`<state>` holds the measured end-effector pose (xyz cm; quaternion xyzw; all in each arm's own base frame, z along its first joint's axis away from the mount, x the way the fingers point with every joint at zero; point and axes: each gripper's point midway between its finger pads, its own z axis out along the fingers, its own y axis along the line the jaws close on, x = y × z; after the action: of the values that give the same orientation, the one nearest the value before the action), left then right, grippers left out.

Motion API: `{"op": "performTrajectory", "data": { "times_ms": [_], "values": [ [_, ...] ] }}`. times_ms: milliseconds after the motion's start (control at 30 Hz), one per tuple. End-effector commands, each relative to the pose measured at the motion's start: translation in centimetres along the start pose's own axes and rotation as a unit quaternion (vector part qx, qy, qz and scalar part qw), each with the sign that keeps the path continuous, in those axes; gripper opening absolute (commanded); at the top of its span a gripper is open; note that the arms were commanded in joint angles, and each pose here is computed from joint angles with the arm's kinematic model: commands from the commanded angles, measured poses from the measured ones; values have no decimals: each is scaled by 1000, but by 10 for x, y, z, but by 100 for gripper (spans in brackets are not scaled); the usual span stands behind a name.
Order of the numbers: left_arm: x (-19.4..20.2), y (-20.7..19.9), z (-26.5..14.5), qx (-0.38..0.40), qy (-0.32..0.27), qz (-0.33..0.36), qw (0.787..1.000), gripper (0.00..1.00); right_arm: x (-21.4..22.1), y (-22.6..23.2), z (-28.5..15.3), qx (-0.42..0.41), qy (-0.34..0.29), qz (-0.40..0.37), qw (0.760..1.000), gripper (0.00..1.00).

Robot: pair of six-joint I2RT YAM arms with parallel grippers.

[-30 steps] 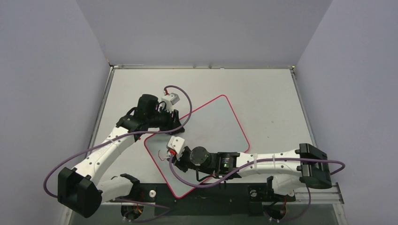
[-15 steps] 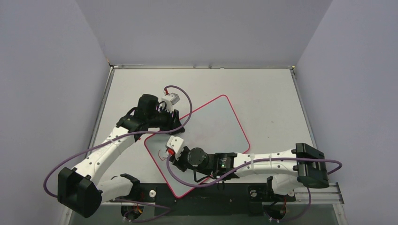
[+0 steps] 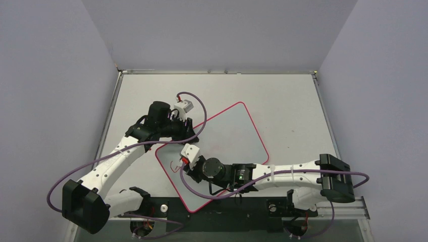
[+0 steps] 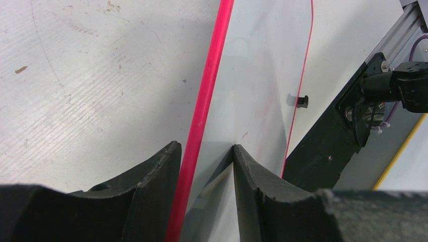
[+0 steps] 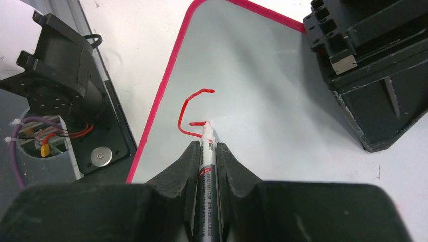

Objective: Write a sentence on the whiteboard
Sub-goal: Write a sentence on the whiteboard stand.

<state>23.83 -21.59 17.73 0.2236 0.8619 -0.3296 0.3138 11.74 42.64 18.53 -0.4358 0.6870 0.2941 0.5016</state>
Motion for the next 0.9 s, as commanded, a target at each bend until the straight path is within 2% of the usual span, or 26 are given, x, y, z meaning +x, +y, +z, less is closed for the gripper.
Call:
{"op": "performTrajectory", "data": {
  "times_ms": [0,400,867],
  "values": [
    [-21,17,-1,-48,-39,34,998,0,8,-26,-8,52,16,1,999,0],
    [-20,18,-1,-50,-38,33,997,0,25,-16,-16,35,33,4,999,0],
    [-20,18,0,-50,-38,33,998,0,19,-3,-27,-1,37,-3,999,0]
  ]
}}
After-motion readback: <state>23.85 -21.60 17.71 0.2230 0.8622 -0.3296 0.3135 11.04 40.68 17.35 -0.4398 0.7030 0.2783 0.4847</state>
